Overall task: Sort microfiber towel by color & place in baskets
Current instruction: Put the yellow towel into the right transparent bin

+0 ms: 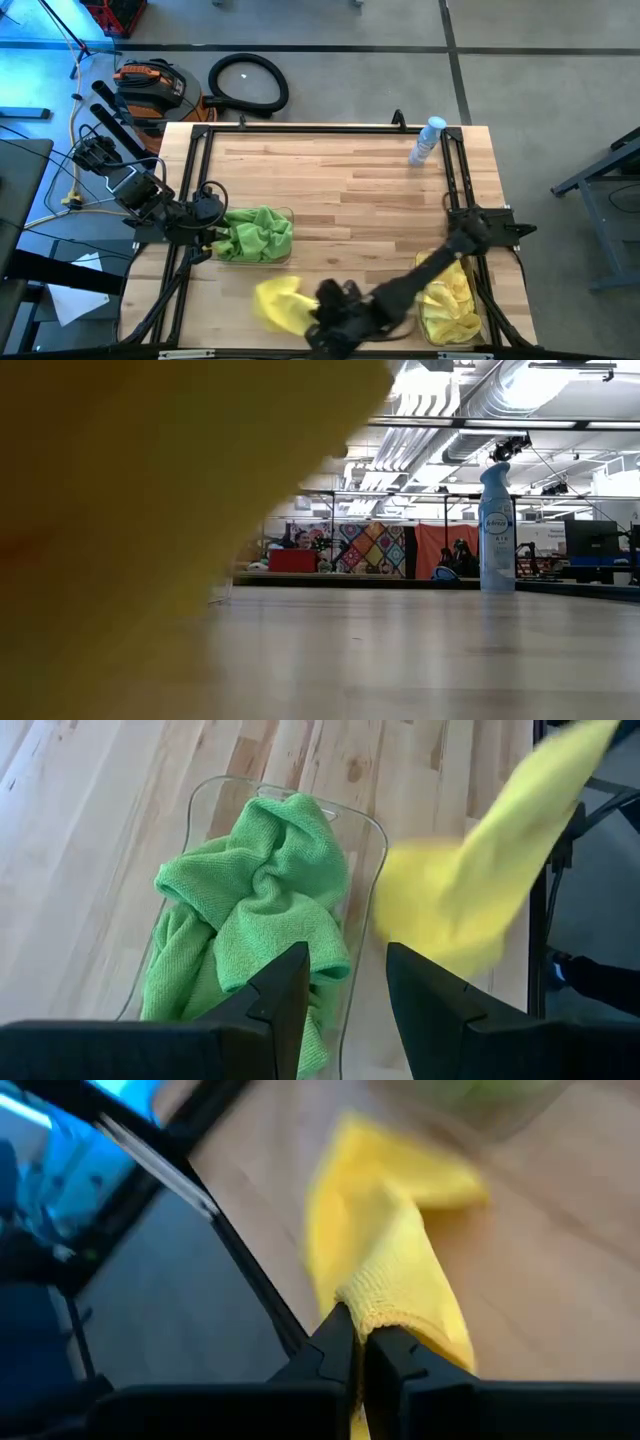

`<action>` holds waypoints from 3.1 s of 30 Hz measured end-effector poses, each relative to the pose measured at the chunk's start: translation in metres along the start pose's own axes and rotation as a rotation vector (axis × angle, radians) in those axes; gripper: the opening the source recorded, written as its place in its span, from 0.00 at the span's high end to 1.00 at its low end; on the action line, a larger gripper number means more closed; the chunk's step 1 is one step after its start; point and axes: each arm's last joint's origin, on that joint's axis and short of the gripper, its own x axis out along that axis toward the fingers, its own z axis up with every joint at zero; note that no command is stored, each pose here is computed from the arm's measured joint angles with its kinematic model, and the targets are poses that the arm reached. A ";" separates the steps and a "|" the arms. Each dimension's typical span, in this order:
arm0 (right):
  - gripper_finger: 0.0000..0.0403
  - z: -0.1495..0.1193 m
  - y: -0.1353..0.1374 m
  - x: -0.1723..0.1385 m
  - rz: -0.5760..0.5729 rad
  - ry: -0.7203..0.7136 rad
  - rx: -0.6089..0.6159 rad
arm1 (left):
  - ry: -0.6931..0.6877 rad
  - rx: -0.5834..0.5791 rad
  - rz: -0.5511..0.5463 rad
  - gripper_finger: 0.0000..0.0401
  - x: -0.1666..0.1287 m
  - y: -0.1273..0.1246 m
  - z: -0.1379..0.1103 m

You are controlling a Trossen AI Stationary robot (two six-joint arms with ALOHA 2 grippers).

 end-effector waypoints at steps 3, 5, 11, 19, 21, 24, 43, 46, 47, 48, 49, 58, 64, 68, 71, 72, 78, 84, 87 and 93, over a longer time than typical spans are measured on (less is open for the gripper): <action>1.00 -0.004 0.003 -0.043 0.003 -0.071 0.006 | -0.001 0.000 -0.001 0.69 0.000 0.000 0.000; 1.00 -0.005 0.005 -0.067 0.025 -0.116 -0.001 | -0.001 -0.001 0.000 0.69 0.000 0.000 0.000; 1.00 -0.006 -0.004 -0.123 0.012 -0.180 -0.041 | -0.012 -0.001 0.011 0.69 0.000 0.000 0.000; 1.00 -0.003 -0.030 -0.185 -0.042 -0.194 -0.082 | -0.038 -0.009 0.036 0.69 0.000 0.001 0.001; 1.00 0.001 -0.038 -0.198 -0.053 -0.148 -0.089 | -0.040 -0.012 0.038 0.69 0.000 0.001 0.001; 1.00 0.007 -0.052 -0.218 -0.078 -0.062 -0.099 | -0.058 -0.040 0.054 0.69 0.000 0.001 0.002; 1.00 0.040 -0.125 -0.345 0.143 0.673 0.069 | -0.197 -0.177 0.168 0.69 -0.001 0.005 0.005; 1.00 0.043 -0.136 -0.362 0.156 0.830 0.104 | -0.210 -0.199 0.175 0.69 -0.001 0.005 0.006; 1.00 0.044 -0.141 -0.367 0.156 0.877 0.120 | -0.215 -0.207 0.178 0.69 -0.001 0.006 0.006; 1.00 0.046 -0.145 -0.372 0.155 0.917 0.141 | -0.223 -0.219 0.182 0.69 -0.001 0.006 0.006; 1.00 0.048 -0.150 -0.378 0.155 0.949 0.159 | -0.229 -0.227 0.186 0.69 -0.001 0.006 0.006; 1.00 0.065 -0.192 -0.417 0.164 1.119 0.268 | -0.279 -0.272 0.217 0.69 -0.002 0.007 0.007; 1.00 0.072 -0.211 -0.430 0.156 1.194 0.286 | -0.293 -0.297 0.222 0.69 -0.002 0.007 0.007; 1.00 0.076 -0.215 -0.430 0.205 1.132 0.291 | -0.297 -0.313 0.221 0.69 -0.002 0.007 0.007; 1.00 0.070 -0.217 -0.417 0.256 0.961 0.218 | -0.303 -0.320 0.229 0.69 -0.001 0.007 0.008; 1.00 0.064 -0.217 -0.410 0.250 0.912 0.176 | -0.304 -0.318 0.232 0.69 -0.001 0.007 0.008; 1.00 0.012 -0.223 -0.353 0.008 0.762 -0.003 | -0.298 -0.284 0.251 0.69 0.003 0.004 0.008; 1.00 -0.036 -0.226 -0.291 -0.187 0.629 0.011 | -0.285 -0.242 0.266 0.69 0.006 0.002 0.009; 1.00 -0.055 -0.220 -0.261 -0.139 0.590 0.021 | -0.277 -0.212 0.274 0.69 0.007 0.001 0.009; 1.00 -0.083 -0.210 -0.196 -0.155 0.534 -0.010 | -0.270 -0.166 0.281 0.69 0.008 0.001 0.009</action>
